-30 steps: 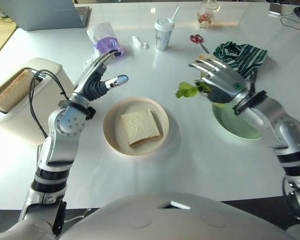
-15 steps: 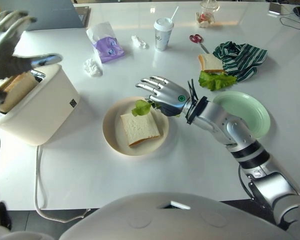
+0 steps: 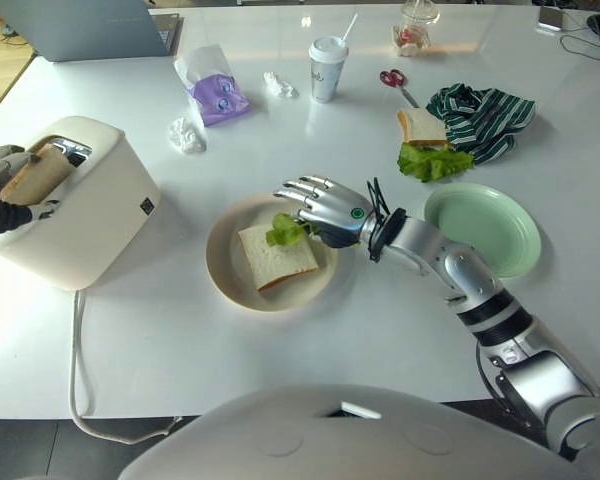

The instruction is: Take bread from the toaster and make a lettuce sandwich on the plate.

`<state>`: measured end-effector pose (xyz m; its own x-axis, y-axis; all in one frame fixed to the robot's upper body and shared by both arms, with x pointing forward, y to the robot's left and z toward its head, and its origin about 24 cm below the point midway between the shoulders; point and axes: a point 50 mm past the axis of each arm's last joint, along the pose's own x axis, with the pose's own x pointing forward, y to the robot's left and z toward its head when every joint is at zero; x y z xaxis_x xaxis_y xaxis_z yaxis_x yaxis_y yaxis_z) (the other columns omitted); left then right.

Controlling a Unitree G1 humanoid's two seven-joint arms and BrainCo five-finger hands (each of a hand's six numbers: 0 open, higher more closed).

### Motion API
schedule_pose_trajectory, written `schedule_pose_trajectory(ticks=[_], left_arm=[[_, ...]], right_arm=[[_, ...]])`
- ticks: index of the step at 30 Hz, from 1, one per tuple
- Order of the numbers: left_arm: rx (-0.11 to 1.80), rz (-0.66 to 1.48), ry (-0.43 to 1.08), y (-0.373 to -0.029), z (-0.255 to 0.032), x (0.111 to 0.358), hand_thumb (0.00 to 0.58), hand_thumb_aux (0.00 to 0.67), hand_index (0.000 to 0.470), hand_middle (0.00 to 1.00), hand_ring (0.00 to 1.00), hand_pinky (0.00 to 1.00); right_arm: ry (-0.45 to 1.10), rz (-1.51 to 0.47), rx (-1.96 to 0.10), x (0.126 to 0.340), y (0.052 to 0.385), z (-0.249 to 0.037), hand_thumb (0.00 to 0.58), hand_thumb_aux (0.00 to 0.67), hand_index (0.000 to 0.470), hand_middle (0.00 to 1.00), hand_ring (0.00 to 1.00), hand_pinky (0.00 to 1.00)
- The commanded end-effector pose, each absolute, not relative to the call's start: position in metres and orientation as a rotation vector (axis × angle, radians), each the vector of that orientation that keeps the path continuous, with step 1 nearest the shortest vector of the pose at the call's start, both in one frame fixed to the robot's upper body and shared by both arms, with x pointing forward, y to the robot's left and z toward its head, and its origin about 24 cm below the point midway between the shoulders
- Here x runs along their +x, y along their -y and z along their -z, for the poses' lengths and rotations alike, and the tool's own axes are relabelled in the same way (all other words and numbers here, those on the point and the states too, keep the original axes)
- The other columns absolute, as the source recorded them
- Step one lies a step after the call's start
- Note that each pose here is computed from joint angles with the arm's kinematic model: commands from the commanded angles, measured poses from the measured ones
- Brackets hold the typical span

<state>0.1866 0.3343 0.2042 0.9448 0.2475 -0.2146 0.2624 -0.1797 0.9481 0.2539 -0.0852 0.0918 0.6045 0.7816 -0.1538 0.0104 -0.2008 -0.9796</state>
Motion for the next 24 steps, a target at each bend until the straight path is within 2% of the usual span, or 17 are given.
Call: schedule_pose_trajectory(ticks=[1,2,3,8,12,15,24], left_arm=[[1.766,-0.014,-0.450,-0.344,-0.199,0.186,0.427,0.326,0.229,0.00,0.00,0.00],[1.765,-0.045,-0.433,-0.344,-0.203,0.187,0.216,0.139,0.098,0.00,0.00,0.00],[1.765,-0.079,-0.408,-0.344,-0.208,0.188,0.000,0.000,0.000,0.00,0.00,0.00],[1.797,-0.259,-0.240,-0.343,-0.238,0.197,0.000,0.000,0.000,0.00,0.00,0.00],[1.792,-0.281,-0.189,-0.341,-0.242,0.201,0.000,0.000,0.000,0.00,0.00,0.00],[1.805,-0.281,-0.212,-0.344,-0.241,0.202,0.000,0.000,0.000,0.00,0.00,0.00],[1.777,-0.119,-0.367,-0.352,-0.207,0.199,0.005,0.003,0.002,0.00,0.00,0.00]], right_arm=[[0.663,-0.825,-1.642,0.253,0.084,-0.087,0.580,0.670,0.470,0.00,0.00,0.00],[0.663,-0.828,-1.641,0.253,0.083,-0.086,0.580,0.670,0.470,0.00,0.00,0.00],[0.661,-0.830,-1.642,0.253,0.084,-0.085,0.580,0.670,0.470,0.00,0.00,0.00],[0.642,-0.825,-1.649,0.253,0.085,-0.082,0.580,0.670,0.470,0.00,0.00,0.00],[0.630,-0.823,-1.656,0.253,0.087,-0.080,0.580,0.670,0.470,0.00,0.00,0.00],[0.629,-0.824,-1.657,0.252,0.086,-0.080,0.580,0.670,0.470,0.00,0.00,0.00],[0.641,-0.863,-1.633,0.245,0.078,-0.079,0.580,0.670,0.470,0.00,0.00,0.00]])
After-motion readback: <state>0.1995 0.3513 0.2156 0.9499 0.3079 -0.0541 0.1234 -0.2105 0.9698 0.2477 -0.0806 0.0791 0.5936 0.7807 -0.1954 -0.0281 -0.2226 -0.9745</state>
